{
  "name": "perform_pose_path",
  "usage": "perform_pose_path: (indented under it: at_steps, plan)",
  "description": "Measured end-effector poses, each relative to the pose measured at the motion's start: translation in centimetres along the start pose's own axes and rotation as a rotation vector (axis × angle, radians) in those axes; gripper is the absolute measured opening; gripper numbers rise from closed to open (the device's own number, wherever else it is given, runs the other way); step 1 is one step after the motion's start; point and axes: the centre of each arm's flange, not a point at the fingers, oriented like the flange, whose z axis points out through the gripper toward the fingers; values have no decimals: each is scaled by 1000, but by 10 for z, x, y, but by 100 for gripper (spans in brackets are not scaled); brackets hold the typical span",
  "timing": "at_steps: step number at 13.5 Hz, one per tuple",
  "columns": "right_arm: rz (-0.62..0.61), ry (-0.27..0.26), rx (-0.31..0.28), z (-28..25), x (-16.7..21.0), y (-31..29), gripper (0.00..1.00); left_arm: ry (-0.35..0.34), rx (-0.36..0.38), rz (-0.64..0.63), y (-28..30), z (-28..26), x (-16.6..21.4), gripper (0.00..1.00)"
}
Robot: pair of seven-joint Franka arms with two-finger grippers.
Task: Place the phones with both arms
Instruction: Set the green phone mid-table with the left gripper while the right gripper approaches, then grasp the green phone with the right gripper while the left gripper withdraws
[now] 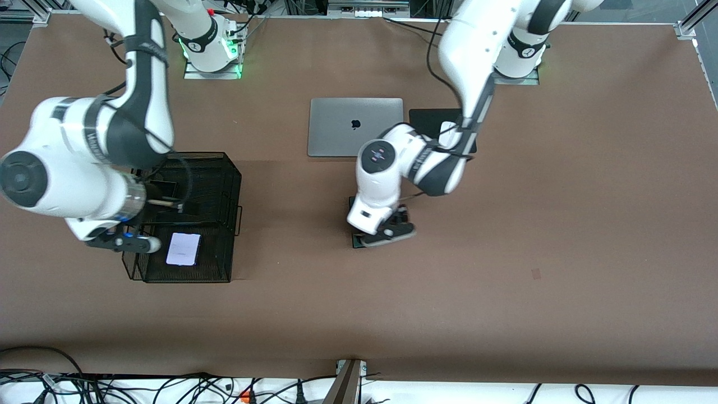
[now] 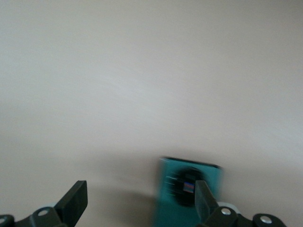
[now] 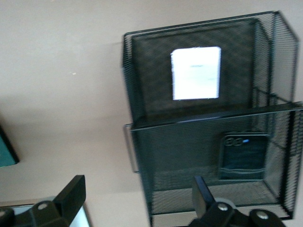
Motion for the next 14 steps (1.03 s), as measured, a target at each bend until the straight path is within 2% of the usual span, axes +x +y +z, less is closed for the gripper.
perform_pose_path:
  at_steps: [3,6,9,11,14]
  plan:
    - [20,41,47,4,-22,-73,100,-88,90,25,-73,-20,57,100]
    - [-30,104,96,34,-44,-157,100,-173,132,93,-152,-34,108,100]
    - [-85,209,123,104,-69,-252,100,-232,123,180,-237,-72,154,100]
    - [-108,246,143,158,-86,-295,100,-264,99,255,-296,-117,174,100]
    - [-148,288,117,215,-103,-325,100,-288,63,327,-359,-187,178,100]
